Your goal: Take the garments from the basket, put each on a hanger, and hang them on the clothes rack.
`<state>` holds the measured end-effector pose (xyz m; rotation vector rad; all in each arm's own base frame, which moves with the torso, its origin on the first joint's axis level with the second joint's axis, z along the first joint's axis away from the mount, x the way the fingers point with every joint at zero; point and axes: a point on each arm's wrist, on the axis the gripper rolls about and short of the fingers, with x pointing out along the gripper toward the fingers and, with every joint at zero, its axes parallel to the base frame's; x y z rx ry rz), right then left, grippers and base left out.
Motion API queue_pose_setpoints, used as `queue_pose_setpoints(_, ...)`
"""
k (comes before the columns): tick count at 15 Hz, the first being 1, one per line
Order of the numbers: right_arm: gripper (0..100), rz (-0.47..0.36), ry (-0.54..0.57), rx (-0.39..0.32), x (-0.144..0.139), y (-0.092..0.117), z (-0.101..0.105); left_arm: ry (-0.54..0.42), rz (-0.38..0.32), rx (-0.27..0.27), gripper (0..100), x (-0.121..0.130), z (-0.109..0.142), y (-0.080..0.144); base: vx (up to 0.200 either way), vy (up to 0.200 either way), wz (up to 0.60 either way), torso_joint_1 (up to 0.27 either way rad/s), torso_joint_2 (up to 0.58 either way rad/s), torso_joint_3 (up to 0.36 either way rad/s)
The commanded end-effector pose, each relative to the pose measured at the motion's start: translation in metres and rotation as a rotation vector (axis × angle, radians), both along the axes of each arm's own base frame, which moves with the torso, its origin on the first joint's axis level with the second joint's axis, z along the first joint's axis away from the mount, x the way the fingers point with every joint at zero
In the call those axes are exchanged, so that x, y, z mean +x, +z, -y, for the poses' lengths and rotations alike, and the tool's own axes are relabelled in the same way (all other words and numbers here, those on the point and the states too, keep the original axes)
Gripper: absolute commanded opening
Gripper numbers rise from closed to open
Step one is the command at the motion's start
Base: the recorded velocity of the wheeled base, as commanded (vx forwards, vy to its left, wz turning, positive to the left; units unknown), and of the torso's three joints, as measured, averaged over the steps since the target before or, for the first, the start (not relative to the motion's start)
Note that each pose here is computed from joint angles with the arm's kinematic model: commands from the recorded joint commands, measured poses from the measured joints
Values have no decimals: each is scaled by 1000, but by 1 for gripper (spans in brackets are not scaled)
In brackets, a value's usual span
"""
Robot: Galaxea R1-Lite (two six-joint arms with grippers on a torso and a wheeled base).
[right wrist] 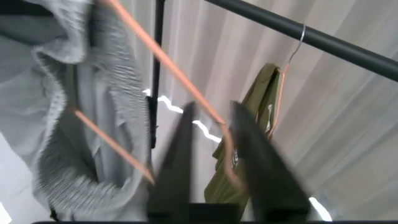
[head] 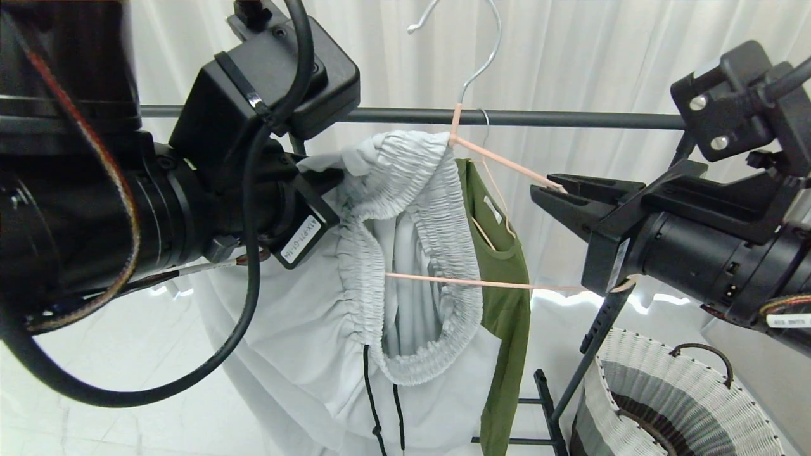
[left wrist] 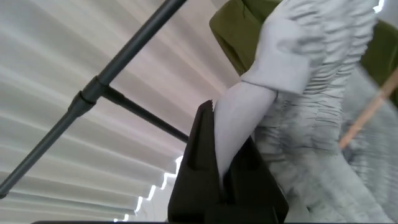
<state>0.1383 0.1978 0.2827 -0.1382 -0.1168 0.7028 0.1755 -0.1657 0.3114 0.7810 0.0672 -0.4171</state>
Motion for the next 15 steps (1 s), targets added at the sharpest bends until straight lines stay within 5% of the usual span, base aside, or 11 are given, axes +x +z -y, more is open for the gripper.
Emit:
queue_pose_setpoints(1,100,-2,0,-6,-1,-1,1,2,16,-12,0,2,1,-4,0,0,0,0,0,0)
queue_pose_setpoints(11,100,2,0,-2,-6,0,8,-7,95,-60,0,-7,-7,-15,0,0,0,0,0,0)
queue_pose_setpoints(15,100,-12,58,-23,-19,-9,6,-3,205,-153,0,-4,-5,-18,0,0,0,0,0,0)
